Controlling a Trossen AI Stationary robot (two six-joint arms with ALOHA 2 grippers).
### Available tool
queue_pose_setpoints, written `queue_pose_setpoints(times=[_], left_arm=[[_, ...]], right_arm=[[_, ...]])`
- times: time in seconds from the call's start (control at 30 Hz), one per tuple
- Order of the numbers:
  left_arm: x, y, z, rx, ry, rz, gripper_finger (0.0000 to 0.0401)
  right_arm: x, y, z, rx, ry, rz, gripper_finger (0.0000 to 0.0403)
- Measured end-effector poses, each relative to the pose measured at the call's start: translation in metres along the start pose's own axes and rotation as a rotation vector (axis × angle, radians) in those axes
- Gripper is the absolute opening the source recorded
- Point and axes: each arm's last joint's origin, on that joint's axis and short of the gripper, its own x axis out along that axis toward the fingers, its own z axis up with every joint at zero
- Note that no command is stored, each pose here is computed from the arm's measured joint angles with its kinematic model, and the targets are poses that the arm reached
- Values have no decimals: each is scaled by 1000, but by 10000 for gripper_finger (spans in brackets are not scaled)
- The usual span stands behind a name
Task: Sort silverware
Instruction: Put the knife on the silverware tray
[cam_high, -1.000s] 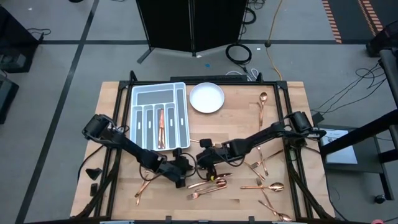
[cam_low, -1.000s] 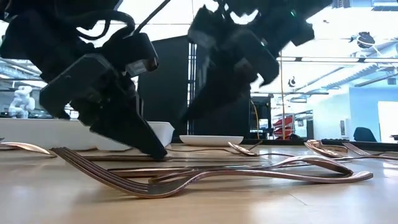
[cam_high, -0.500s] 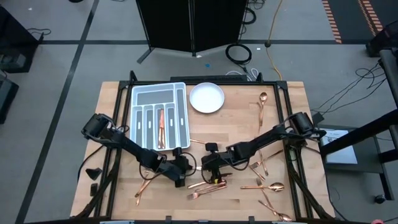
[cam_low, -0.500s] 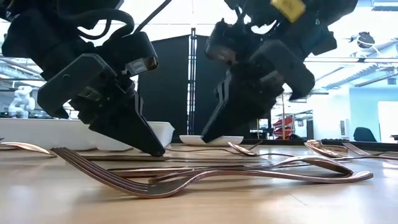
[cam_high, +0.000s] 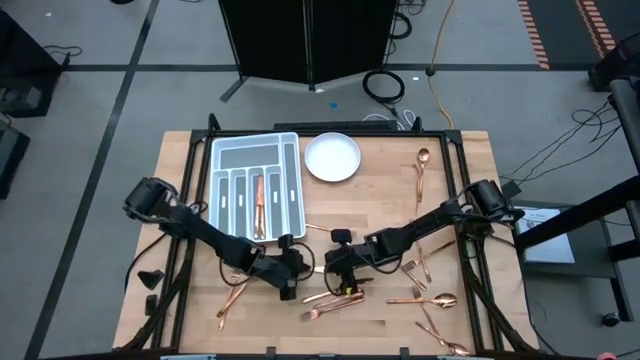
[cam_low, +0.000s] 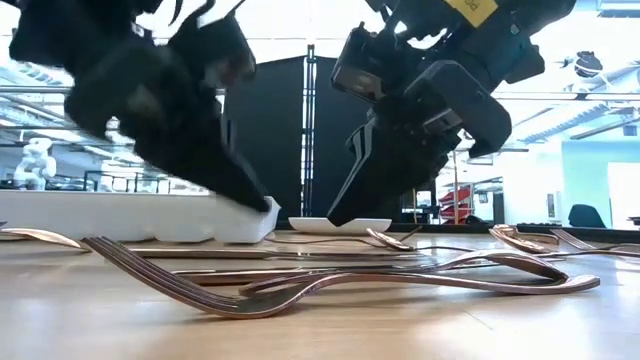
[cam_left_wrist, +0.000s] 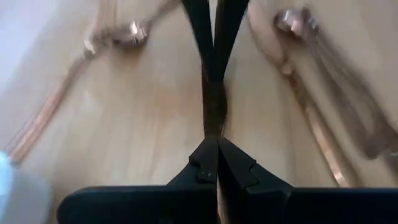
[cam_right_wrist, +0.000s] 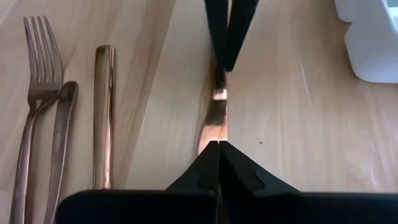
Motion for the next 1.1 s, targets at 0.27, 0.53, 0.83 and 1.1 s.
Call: queue_pose_setpoints(times=[0.27, 0.53, 0.83, 1.1], left_arm=[[-33, 5, -1, 10, 121, 47, 0], [-52, -10, -35, -32, 225, 41, 0], [-58, -16, -39, -52, 207, 47, 0], [-58, -13, -47, -67, 244, 48, 0]], right_arm=[[-1, 2, 14, -14, -139, 19, 0], [1, 2, 21, -63, -229, 23, 2], [22, -3, 15, -75, -281, 13, 61], [21, -7, 17, -14, -299, 13, 98]])
